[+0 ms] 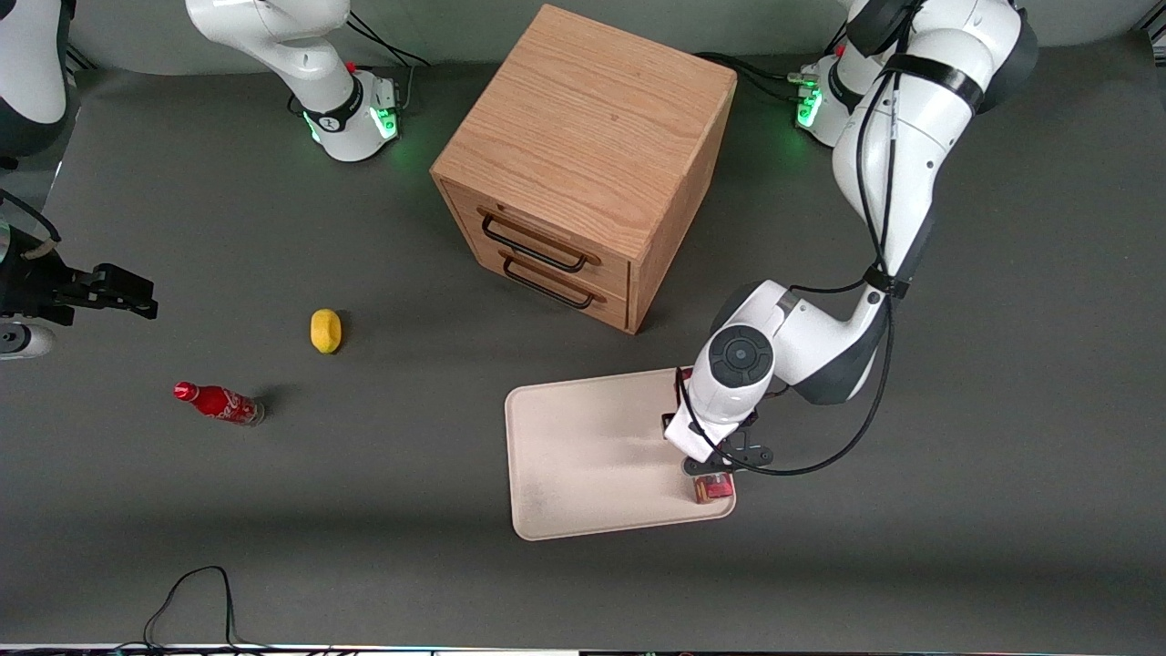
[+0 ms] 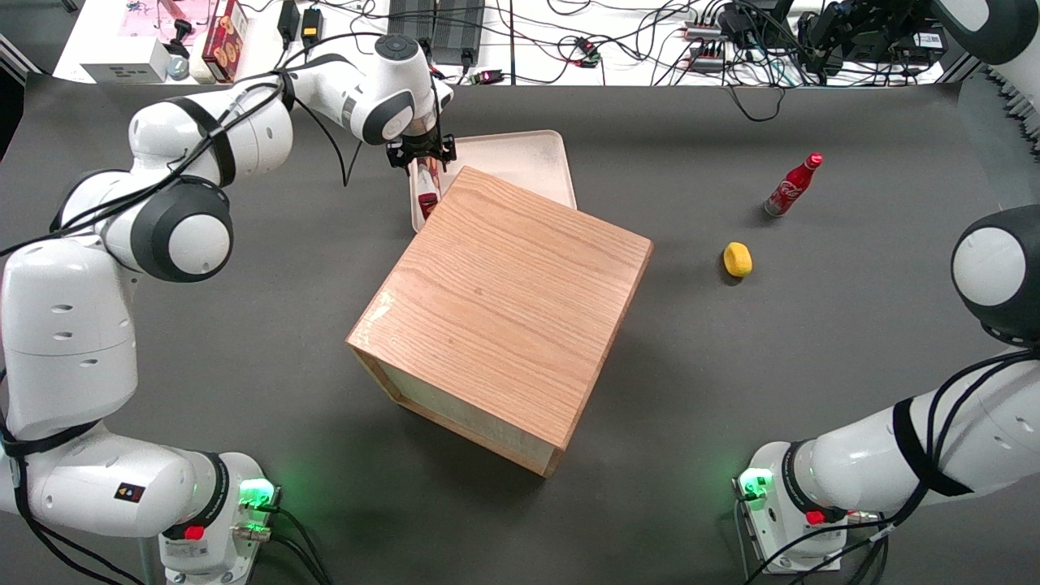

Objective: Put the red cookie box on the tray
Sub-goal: 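Lower the upright box onto the white tray's corner with the left gripper, then open the left gripper and release the box on the tray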

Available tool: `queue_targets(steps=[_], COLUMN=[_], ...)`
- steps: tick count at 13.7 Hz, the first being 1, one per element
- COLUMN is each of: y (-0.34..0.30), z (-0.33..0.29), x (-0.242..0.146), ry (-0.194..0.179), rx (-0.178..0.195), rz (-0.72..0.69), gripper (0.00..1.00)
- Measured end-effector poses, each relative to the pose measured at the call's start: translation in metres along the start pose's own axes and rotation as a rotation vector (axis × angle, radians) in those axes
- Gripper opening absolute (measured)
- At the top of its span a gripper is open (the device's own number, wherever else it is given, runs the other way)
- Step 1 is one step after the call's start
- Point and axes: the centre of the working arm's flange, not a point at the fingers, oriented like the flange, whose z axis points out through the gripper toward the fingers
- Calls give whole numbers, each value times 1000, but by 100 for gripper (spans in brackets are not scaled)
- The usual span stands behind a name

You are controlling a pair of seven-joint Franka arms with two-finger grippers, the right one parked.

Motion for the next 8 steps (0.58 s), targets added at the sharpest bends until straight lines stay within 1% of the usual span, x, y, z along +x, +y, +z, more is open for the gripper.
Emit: queue_targets(steps=[1, 6, 7, 8], y=[0, -3, -7, -14], z=[0, -5, -10, -18], x=[0, 5, 8, 12], ry=[1, 9, 5, -9], rx=[-1, -3, 8, 32], rz=[0, -7, -13, -15], gripper=[100, 100, 100, 100])
